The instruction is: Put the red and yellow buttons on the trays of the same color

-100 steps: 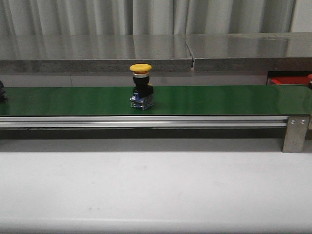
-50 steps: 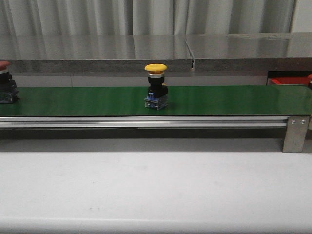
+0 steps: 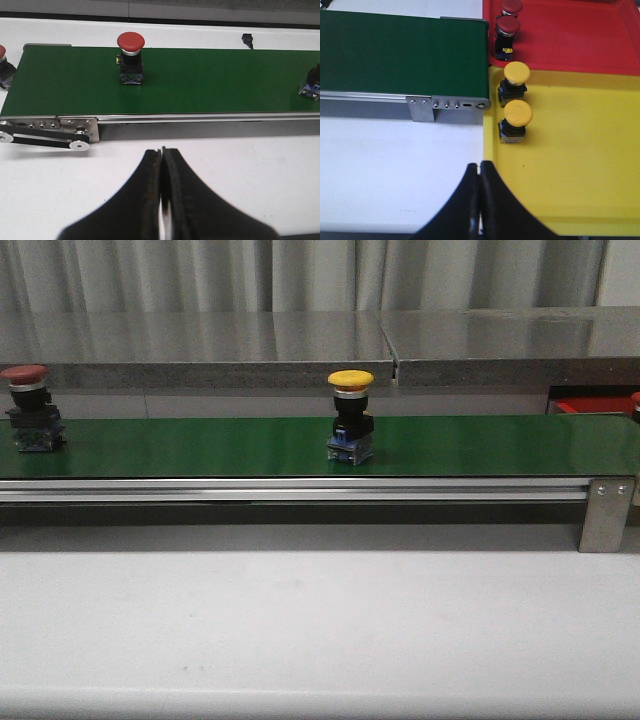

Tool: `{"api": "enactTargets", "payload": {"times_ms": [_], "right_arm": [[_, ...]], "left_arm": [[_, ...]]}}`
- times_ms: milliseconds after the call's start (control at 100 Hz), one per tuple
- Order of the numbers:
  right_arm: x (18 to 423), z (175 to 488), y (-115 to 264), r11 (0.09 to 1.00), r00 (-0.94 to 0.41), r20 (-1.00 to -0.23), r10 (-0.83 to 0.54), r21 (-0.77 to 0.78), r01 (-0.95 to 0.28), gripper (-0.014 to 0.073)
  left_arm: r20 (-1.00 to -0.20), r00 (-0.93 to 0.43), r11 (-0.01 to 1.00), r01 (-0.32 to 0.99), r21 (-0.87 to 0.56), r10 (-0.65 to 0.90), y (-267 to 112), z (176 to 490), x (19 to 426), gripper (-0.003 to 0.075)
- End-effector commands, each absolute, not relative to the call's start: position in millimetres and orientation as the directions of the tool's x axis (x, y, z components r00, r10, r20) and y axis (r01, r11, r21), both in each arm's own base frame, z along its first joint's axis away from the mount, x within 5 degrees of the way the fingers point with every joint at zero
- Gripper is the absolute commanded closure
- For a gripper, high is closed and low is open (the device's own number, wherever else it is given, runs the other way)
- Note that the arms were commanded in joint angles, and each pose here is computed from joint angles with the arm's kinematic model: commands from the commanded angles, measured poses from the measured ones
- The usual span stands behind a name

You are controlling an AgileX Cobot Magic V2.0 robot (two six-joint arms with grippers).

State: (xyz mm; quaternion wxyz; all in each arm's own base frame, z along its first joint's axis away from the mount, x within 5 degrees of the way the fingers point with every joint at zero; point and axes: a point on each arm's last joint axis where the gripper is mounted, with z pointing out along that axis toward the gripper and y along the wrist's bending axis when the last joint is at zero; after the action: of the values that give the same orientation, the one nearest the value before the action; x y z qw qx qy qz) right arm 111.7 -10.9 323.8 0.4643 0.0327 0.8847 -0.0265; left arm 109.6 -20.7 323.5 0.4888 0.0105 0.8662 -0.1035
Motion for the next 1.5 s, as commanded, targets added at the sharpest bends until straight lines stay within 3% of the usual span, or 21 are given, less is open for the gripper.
{"api": "enactTargets", "payload": {"times_ms": [0,910,1190,1490], "right_arm": [[114,337,-12,0.996,-0.494,-0.869,0.013,-0.033,0.083,0.0712],[117,338,-9,0.997,-0.522,-0.851,0.053,0.017,0.073,0.0712],[172,358,-13,0.998,-0.618,-0.784,0.056,0.019,0.067,0.0712],[237,377,9,0.998,-0.674,-0.738,-0.02,0.02,-0.053,0.0673]], "left_arm": [[-0.885,-0.449,0.973,0.123,-0.197,-0.122,-21,337,112,0.0741],[-0.885,-0.449,0.973,0.123,-0.197,-0.122,-21,337,112,0.0741],[-0.885,-0.449,0.973,0.123,-0.197,-0.122,-21,337,112,0.0741],[-0.885,-0.449,0.973,0.123,-0.197,-0.122,-21,337,112,0.0741]]}}
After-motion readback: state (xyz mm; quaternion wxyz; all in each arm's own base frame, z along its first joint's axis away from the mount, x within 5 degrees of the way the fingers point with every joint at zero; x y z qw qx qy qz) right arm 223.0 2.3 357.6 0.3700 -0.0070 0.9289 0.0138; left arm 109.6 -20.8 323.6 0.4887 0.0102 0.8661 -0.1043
